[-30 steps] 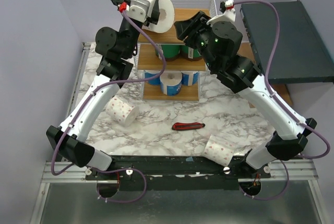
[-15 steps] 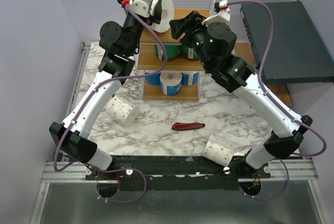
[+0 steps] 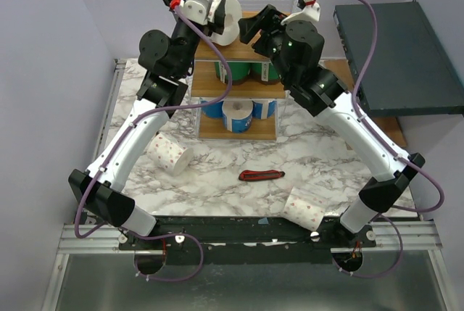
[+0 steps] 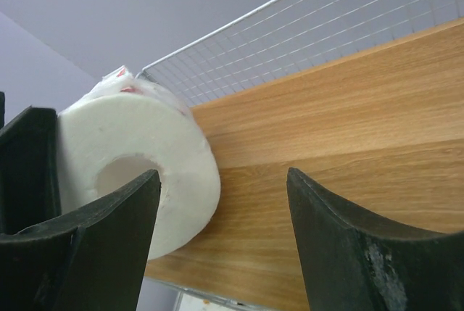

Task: Place and organize the paper towels onto the shelf
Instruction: Place the paper towel on the shelf.

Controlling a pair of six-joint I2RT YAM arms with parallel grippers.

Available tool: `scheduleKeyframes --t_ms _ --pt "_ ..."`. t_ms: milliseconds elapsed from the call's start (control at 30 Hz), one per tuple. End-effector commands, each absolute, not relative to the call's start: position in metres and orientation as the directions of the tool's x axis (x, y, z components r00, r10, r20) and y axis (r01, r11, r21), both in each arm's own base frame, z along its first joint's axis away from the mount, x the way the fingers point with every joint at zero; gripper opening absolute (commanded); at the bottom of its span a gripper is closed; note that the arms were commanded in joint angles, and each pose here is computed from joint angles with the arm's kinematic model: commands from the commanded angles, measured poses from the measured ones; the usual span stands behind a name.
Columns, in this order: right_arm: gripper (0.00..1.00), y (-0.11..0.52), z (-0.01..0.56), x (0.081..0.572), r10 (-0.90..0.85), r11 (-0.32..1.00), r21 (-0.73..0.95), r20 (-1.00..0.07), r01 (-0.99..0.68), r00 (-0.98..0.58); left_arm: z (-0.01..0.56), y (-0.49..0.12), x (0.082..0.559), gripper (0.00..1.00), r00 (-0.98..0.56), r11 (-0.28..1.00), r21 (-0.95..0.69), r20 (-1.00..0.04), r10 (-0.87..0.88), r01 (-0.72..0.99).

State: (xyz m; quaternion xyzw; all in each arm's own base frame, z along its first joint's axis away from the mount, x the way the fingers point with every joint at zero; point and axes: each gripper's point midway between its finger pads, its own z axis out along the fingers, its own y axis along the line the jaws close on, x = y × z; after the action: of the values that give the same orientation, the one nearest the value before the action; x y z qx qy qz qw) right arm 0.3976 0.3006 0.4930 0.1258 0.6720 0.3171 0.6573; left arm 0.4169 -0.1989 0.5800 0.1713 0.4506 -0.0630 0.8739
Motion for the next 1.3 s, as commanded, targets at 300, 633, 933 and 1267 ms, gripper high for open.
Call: scheduleKeyframes --t_ms 300,633,933,1267 --pt "0.78 0.32 0.489 0.406 0.548 0.705 0.552 -0.822 -0.446 -0.151 0.579 -0.191 0.411 0.78 0.592 0.936 0.246 -0.804 0.052 0.252" --pt "0.81 0.325 0.477 0.421 0.503 0.722 0.518 -0.848 -0.459 -0.165 0.575 -0.193 0.412 0.78 0.588 0.933 0.247 -0.808 0.05 0.26" --pt "0.8 0.33 0.469 0.436 0.457 0.747 0.471 -0.876 -0.47 -0.152 0.575 -0.191 0.411 0.78 0.59 0.934 0.249 -0.806 0.053 0.256" --pt "0.67 0.342 0.462 0.44 0.41 0.74 0.424 -0.9 -0.522 -0.151 0.571 -0.192 0.411 0.78 0.588 0.932 0.252 -0.807 0.054 0.261"
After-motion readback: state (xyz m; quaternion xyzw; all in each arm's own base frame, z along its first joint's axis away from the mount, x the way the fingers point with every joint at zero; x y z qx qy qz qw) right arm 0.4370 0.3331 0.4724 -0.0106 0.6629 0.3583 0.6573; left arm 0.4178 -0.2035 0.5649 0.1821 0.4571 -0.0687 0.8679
